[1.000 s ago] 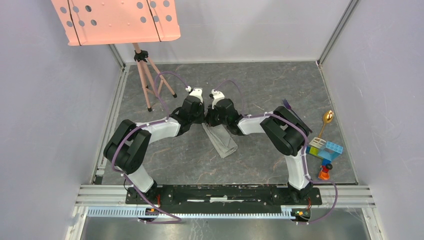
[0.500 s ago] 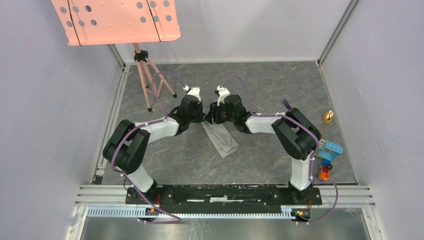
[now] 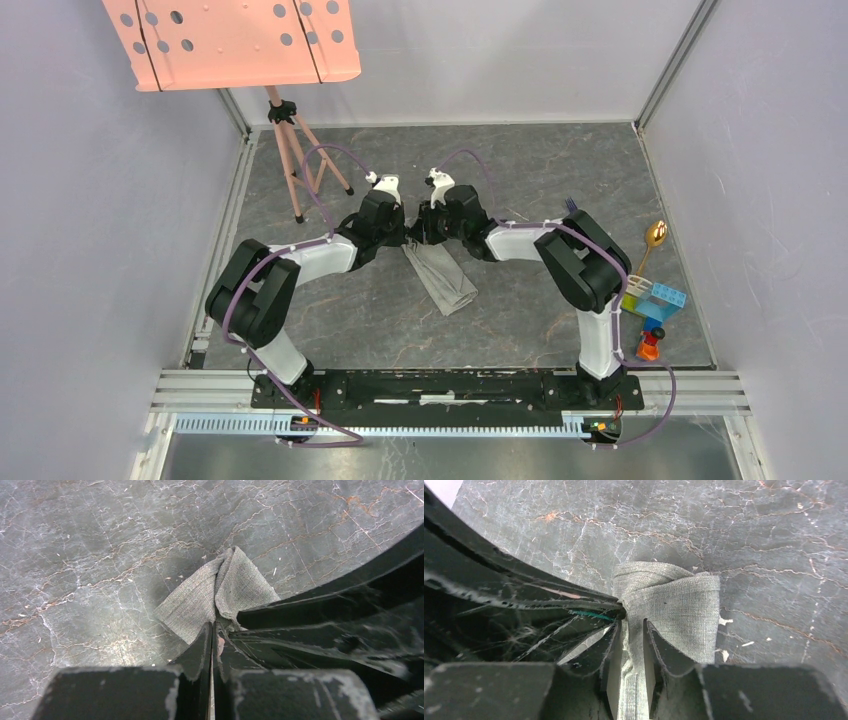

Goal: Fold the napkin into a case and place the utensils inside
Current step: Grasp the top corner of the smaller rectangle folded napkin from the folded napkin.

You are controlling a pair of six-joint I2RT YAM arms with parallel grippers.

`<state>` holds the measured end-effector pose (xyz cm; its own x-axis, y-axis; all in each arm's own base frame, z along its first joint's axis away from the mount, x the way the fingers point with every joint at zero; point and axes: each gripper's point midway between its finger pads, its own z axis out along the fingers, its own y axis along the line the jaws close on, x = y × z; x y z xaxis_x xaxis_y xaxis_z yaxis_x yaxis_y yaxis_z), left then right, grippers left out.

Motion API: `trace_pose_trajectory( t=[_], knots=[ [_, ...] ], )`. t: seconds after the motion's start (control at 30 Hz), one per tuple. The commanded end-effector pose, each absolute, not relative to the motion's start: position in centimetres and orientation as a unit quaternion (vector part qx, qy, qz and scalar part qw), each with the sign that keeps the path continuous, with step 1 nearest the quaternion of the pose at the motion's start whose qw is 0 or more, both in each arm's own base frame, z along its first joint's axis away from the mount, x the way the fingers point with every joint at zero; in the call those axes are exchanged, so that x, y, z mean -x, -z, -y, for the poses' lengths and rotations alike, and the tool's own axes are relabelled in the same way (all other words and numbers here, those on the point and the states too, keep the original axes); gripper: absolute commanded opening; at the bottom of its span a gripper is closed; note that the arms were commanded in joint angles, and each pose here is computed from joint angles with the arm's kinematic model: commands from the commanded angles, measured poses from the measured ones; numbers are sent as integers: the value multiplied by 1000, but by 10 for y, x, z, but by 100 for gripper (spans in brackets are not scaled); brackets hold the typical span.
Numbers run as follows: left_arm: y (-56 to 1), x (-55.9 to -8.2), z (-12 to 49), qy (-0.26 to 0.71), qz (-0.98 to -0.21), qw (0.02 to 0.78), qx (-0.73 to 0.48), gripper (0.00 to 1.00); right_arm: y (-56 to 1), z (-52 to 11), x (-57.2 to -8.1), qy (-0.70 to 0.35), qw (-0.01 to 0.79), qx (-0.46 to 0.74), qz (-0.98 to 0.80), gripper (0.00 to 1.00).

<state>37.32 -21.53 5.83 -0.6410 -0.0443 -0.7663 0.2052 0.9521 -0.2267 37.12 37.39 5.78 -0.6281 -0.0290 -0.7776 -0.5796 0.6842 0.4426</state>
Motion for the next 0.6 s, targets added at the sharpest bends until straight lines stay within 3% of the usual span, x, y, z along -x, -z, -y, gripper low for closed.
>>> trace_pose_trajectory(
  t=[0.0, 0.17, 0.3, 0.4, 0.47, 0.57],
  knots=[
    [-90, -382, 225, 185, -872, 452, -28, 2, -64, -394, -379, -377, 398, 179, -817, 24],
    [-91, -380, 225, 187, -872, 451, -29, 2, -55, -383, -384, -350, 414, 147, -827, 10],
    [-92, -379, 230, 202, -871, 446, -24, 2, -59, -408, -378, -393, 402, 170, -810, 10],
    [-90, -379, 229, 202, -873, 444, -21, 2, -69, -400, -370, -426, 396, 158, -798, 17],
    [-89, -378, 226, 200, -873, 444, -19, 2, -75, -383, -369, -434, 407, 137, -792, 33],
    [-88, -378, 222, 193, -874, 445, -18, 2, -74, -374, -370, -418, 405, 152, -799, 37]
  ],
)
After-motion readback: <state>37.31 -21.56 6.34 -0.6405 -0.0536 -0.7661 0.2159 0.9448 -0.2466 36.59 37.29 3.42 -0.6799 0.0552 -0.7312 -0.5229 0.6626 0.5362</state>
